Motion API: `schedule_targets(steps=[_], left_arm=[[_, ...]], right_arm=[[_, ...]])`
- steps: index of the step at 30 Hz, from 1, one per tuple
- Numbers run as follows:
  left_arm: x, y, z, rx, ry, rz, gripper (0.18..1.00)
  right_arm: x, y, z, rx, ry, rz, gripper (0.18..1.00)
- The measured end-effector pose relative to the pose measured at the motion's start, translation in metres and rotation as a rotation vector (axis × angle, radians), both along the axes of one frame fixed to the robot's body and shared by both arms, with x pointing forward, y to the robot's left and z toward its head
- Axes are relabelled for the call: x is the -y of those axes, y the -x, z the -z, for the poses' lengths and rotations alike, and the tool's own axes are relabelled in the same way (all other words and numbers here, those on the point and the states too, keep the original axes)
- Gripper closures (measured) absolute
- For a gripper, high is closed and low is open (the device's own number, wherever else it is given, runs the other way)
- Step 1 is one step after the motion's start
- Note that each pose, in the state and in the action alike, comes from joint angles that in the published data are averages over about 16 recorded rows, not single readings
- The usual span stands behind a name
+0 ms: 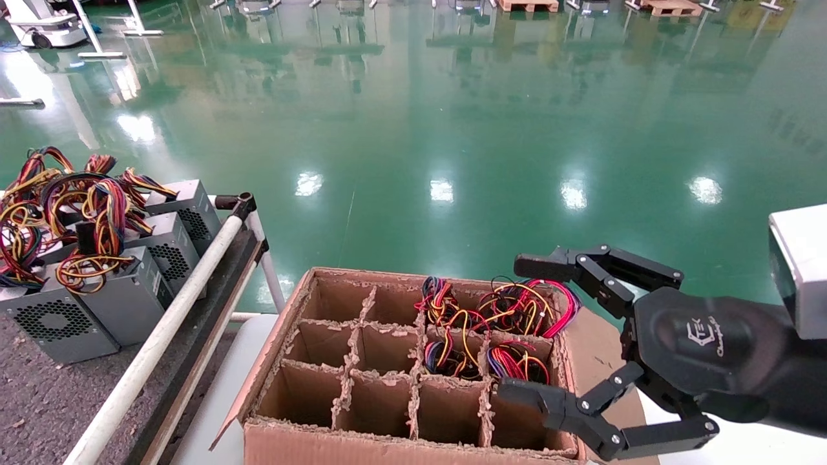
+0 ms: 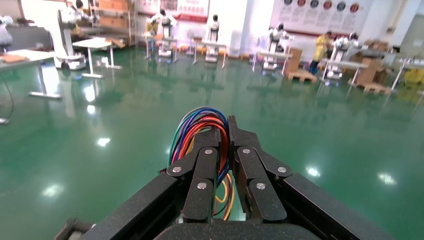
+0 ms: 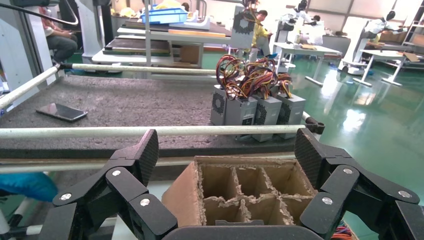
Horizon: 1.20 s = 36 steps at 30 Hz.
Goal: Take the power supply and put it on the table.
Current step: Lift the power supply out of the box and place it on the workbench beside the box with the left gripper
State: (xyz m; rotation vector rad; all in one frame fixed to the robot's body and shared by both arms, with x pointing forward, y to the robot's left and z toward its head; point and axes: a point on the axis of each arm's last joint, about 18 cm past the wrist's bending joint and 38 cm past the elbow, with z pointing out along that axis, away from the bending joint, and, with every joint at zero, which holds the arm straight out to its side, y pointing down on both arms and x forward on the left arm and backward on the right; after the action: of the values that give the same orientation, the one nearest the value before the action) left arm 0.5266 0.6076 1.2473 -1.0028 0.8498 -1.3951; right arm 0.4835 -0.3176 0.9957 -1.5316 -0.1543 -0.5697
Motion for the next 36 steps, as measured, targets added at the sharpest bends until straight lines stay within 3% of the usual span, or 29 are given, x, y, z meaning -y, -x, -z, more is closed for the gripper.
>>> schedule_targets(steps=[14, 36], left_arm=[[-0.025, 0.011, 0.048, -0.114, 0.049, 0.014, 0.983], [-0.020, 0.000, 0.104, -0.253, 0.092, 0.096, 0.984]], right_arm=[[0.000, 0.000, 0.000, 0.000, 0.000, 0.000, 0.179], [0.000, 0.000, 0.000, 0.000, 0.000, 0.000, 0.179]])
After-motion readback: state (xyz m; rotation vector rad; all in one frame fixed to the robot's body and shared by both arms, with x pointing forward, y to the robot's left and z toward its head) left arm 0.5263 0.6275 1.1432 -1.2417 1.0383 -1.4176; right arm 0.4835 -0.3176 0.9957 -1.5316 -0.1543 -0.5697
